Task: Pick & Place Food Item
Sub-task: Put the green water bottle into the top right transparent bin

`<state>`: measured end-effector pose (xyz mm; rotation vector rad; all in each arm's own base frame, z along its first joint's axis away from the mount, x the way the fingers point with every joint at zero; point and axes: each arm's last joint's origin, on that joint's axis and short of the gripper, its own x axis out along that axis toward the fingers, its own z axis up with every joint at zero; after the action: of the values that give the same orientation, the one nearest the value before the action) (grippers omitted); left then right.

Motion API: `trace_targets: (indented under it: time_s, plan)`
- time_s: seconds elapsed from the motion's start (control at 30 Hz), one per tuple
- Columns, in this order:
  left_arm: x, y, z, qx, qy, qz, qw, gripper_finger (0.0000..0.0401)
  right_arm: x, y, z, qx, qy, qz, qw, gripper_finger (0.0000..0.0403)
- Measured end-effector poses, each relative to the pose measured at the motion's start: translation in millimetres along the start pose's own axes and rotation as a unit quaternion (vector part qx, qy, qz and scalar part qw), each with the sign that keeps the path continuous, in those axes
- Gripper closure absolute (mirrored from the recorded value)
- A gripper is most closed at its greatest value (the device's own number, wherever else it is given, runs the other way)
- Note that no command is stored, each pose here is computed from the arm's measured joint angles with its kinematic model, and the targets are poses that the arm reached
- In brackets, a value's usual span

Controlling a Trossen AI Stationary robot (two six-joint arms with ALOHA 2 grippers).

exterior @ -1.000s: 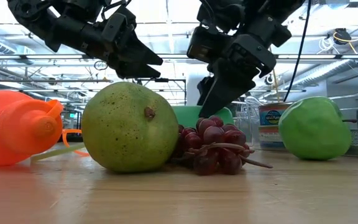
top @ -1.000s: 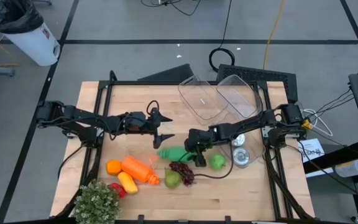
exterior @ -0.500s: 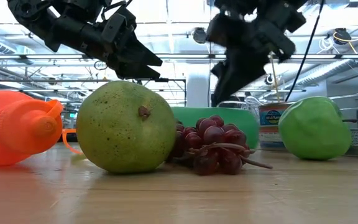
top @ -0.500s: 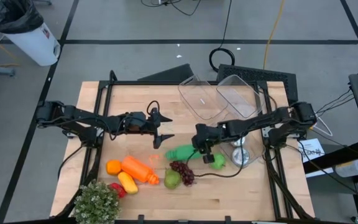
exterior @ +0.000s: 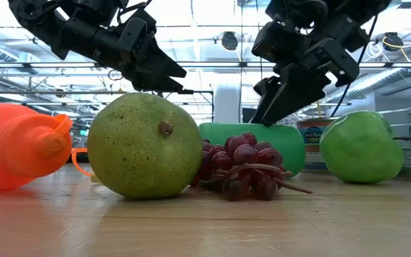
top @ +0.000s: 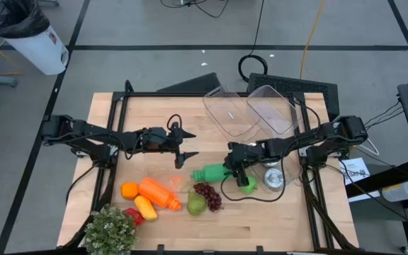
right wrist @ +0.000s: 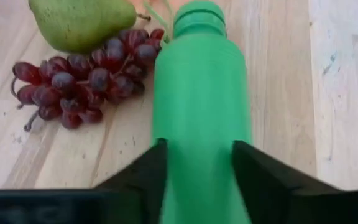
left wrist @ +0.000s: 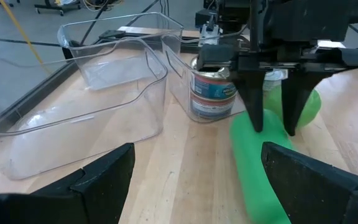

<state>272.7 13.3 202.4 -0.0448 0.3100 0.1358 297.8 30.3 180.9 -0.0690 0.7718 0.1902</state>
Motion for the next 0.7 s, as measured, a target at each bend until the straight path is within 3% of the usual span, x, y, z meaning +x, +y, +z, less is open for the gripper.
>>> trace_targets:
  time_s: [0.2, 0.33, 0.43, 0.7]
  plan:
    - [0.0, 0.0, 0.0, 0.001, 0.000, 0.000, 1.000, 0.0050, 1.8, 5.0, -6.9, -0.002, 0.009, 0.007, 1.000, 0.0084]
    - [0.0, 0.0, 0.0, 0.003, 0.000, 0.000, 1.000, 0.0050, 4.8, 10.3, -8.2, -0.024, 0.015, -0.007, 1.000, 0.0018]
    - [0.0, 0.0, 0.1, 0.003, 0.000, 0.000, 1.000, 0.0050, 6.2, 8.9, -10.5, -0.017, 0.027, -0.037, 0.999, 0.0007]
    - [0.0, 0.6, 0.2, 0.002, -0.001, 0.008, 1.000, 0.0050, 33.0, 3.8, -28.0, 0.005, 0.075, -0.040, 0.996, 0.0024]
